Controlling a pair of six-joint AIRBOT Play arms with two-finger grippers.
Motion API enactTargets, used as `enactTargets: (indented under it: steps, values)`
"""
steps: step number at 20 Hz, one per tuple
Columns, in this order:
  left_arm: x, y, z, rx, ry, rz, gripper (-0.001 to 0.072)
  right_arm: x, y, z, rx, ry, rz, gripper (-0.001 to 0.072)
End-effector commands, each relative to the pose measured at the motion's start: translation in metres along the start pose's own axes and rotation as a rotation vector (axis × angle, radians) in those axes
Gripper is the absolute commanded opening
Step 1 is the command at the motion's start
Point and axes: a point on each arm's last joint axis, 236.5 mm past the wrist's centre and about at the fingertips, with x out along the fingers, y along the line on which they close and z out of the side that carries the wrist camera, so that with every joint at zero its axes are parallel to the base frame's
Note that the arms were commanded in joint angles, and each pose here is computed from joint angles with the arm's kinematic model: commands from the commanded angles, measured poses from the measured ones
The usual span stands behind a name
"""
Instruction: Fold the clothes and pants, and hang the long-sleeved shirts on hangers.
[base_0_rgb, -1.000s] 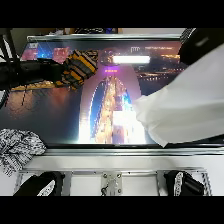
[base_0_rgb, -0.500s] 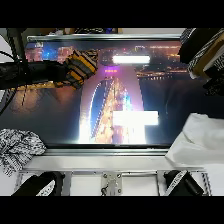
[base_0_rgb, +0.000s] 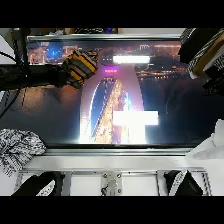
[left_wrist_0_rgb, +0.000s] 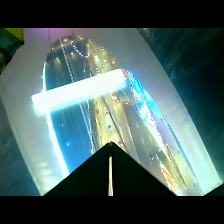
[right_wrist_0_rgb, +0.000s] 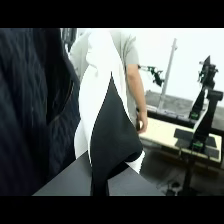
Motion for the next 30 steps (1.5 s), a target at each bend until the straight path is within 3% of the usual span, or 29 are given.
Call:
enactTargets:
  steps: [1, 11, 21, 30]
  values:
    - [0.0, -0.001, -0.009, 0.001, 0.038, -0.007, 0.0018, 0.034, -0.007, 0.017, 0.027, -0.072, -0.023, 0.0005]
    - [0.0, 0.001, -0.009, 0.004, 0.036, 0.002, 0.0018, 0.072, -0.016, 0.085, 0.024, -0.196, -0.038, 0.0006]
    - [0.0, 0.0, -0.009, 0.022, 0.039, 0.001, 0.0017, 0.072, -0.018, 0.084, 0.007, -0.193, -0.044, 0.0006]
    - [0.0, 0.0, -0.009, 0.021, 0.039, 0.0, 0.0018, 0.101, -0.074, 0.044, 0.015, -0.135, -0.184, 0.0006]
